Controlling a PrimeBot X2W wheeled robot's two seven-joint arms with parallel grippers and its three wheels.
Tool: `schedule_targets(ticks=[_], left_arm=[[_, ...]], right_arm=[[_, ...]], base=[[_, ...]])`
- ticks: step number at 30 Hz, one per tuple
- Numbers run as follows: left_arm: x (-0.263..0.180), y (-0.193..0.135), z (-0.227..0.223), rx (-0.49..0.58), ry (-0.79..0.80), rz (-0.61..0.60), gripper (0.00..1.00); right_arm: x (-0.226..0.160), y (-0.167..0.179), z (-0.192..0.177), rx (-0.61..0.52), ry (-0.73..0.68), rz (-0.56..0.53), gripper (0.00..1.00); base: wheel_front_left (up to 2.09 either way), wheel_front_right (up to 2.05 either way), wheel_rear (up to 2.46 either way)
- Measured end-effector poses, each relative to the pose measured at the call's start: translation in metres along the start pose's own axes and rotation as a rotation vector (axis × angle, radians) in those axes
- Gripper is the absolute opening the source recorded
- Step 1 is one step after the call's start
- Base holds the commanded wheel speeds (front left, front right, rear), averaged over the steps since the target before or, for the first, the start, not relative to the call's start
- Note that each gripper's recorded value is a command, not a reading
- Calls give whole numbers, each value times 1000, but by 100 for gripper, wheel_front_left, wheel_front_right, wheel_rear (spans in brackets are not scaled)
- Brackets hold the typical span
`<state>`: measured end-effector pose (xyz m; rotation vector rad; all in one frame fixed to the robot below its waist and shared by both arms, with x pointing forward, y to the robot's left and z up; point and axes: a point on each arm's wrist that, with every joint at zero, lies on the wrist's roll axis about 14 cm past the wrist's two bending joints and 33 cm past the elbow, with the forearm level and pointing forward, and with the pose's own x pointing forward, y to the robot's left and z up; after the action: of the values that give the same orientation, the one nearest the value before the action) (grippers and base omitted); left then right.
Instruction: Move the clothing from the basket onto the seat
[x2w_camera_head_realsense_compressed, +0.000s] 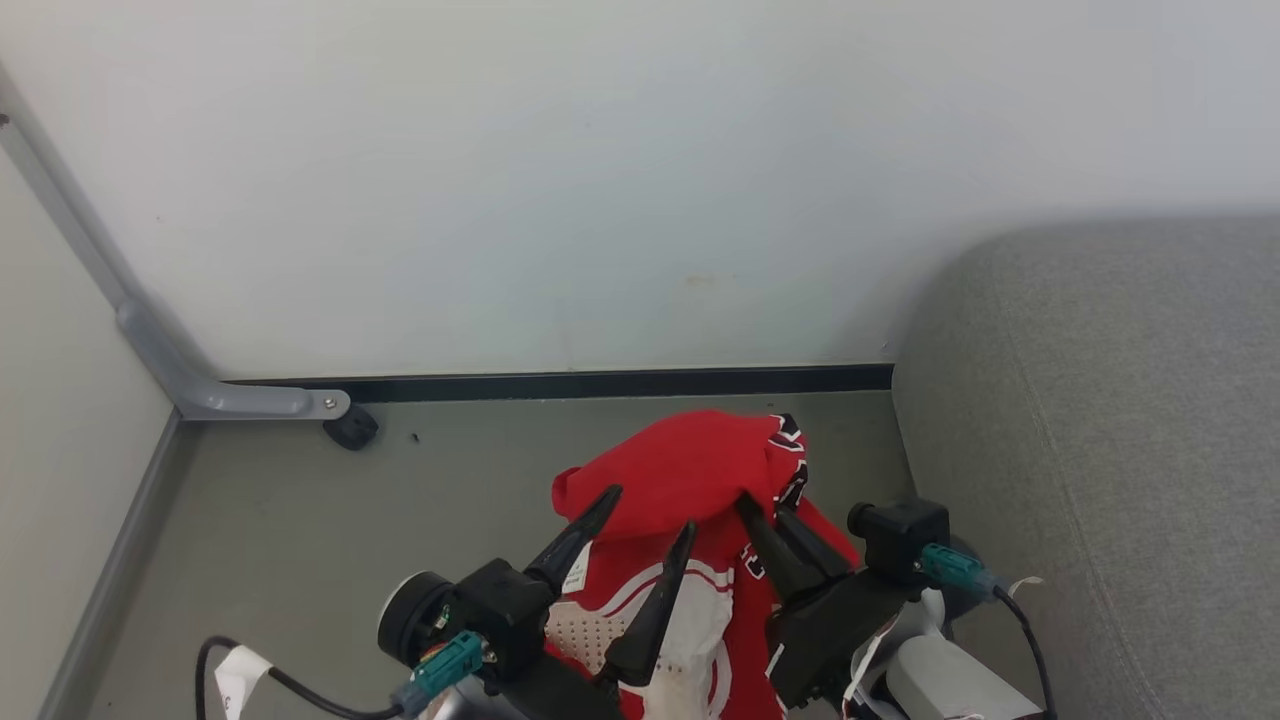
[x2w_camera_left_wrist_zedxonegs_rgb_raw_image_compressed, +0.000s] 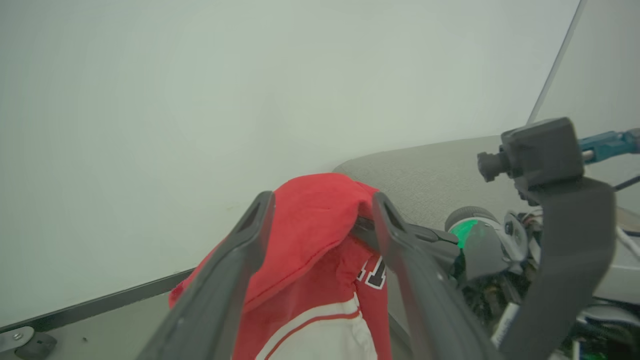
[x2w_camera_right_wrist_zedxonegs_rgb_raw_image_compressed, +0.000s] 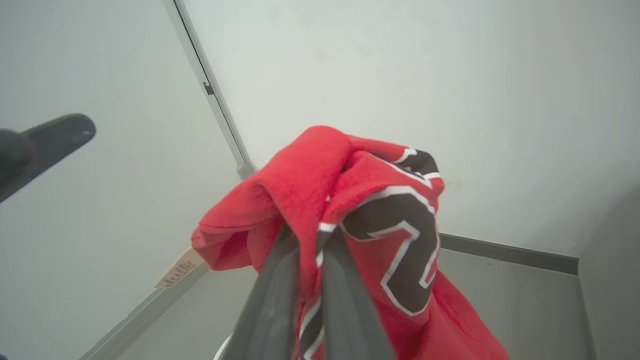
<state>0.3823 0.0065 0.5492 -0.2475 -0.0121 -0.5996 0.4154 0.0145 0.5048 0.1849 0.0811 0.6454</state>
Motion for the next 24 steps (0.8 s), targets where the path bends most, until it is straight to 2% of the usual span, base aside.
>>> schedule_targets(ticks=[13, 24], left_arm=[[-8, -22, -21, -2, 43, -53, 100], [4, -54, -30, -19, 65, -157, 100]], right_arm=[[-18, -45, 15, -4, -37, -153, 0], [-56, -95, 34, -8, -98, -326, 0]], base=[[0, 0, 0], [0, 0, 0]])
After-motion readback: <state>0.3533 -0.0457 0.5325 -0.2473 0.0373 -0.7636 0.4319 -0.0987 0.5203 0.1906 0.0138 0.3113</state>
